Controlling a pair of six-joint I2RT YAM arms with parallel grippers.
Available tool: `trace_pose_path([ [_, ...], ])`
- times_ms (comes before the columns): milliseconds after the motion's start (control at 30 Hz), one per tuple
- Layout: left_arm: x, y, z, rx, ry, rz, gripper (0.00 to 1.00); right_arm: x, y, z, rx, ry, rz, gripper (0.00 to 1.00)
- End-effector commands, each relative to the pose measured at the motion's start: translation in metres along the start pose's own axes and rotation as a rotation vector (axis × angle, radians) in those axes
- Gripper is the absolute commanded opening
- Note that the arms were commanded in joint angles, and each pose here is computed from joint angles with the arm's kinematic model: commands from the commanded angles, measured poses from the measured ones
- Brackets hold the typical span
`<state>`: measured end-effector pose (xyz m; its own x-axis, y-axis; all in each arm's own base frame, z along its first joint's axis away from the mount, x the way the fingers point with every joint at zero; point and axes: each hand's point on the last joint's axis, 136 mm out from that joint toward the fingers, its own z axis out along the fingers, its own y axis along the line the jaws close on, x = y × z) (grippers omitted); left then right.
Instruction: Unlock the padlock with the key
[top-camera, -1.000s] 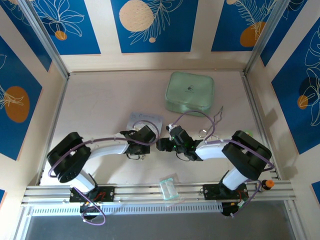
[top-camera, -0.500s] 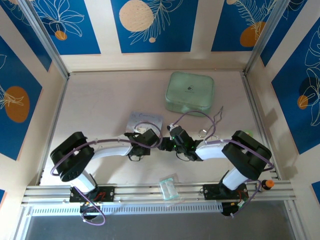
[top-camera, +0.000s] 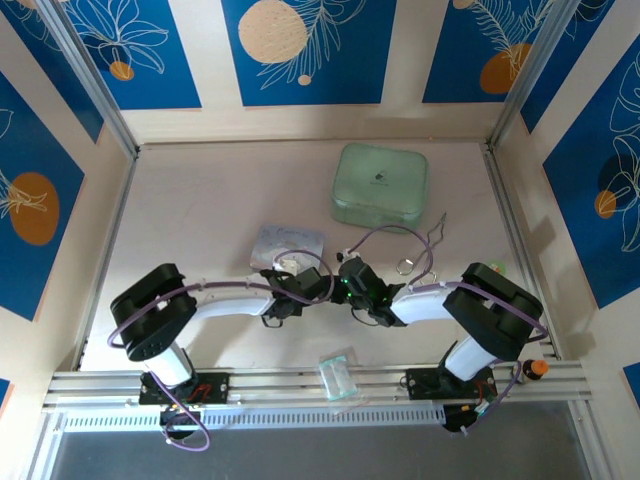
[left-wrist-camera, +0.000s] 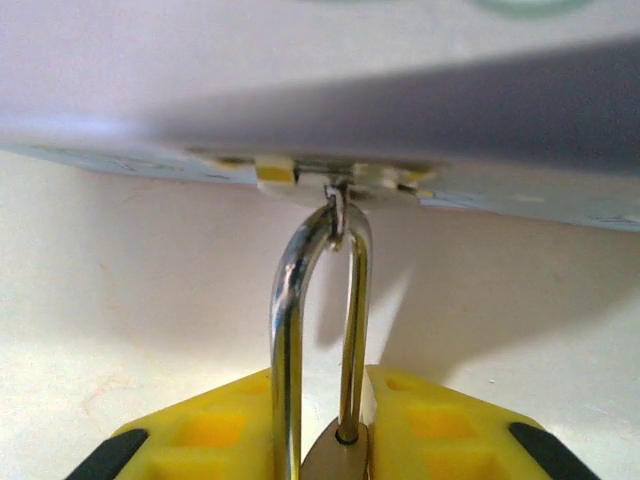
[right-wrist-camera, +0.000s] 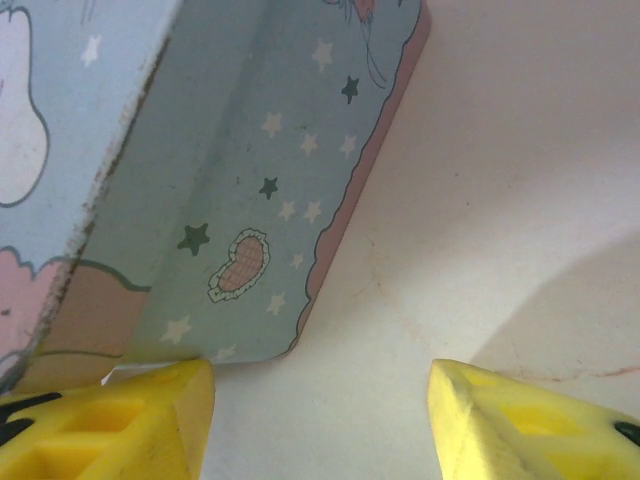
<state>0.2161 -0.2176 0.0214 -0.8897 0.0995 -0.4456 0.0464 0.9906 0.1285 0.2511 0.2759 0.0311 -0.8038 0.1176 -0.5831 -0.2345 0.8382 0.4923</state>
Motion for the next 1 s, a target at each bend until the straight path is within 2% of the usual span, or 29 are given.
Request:
trace_pose_path([
  [0, 0.006, 0.004, 0.000, -0.047, -0.002, 0.004, 0.25, 0.016, -0.031, -0.004, 0.115, 0.028, 0.036, 0.59],
  [267, 0.011, 0.008, -0.006, -0.110, -0.035, 0.035, 0.28, 0.019, -0.042, -0.007, 0.134, 0.018, 0.078, 0.59],
  [400, 0.010, 0.007, -0.007, -0.116, -0.044, 0.044, 0.25, 0.020, -0.044, -0.007, 0.139, 0.022, 0.083, 0.59],
  [500, 0.007, 0.011, -0.013, -0.178, -0.073, 0.078, 0.23, 0.021, -0.044, -0.006, 0.139, 0.023, 0.089, 0.59],
  [633, 0.010, 0.012, -0.013, -0.205, -0.073, 0.095, 0.17, 0.024, -0.048, -0.007, 0.151, 0.025, 0.099, 0.59],
  [967, 0.014, 0.007, -0.008, -0.299, -0.041, 0.191, 0.20, 0.027, -0.055, -0.008, 0.167, 0.025, 0.129, 0.59],
])
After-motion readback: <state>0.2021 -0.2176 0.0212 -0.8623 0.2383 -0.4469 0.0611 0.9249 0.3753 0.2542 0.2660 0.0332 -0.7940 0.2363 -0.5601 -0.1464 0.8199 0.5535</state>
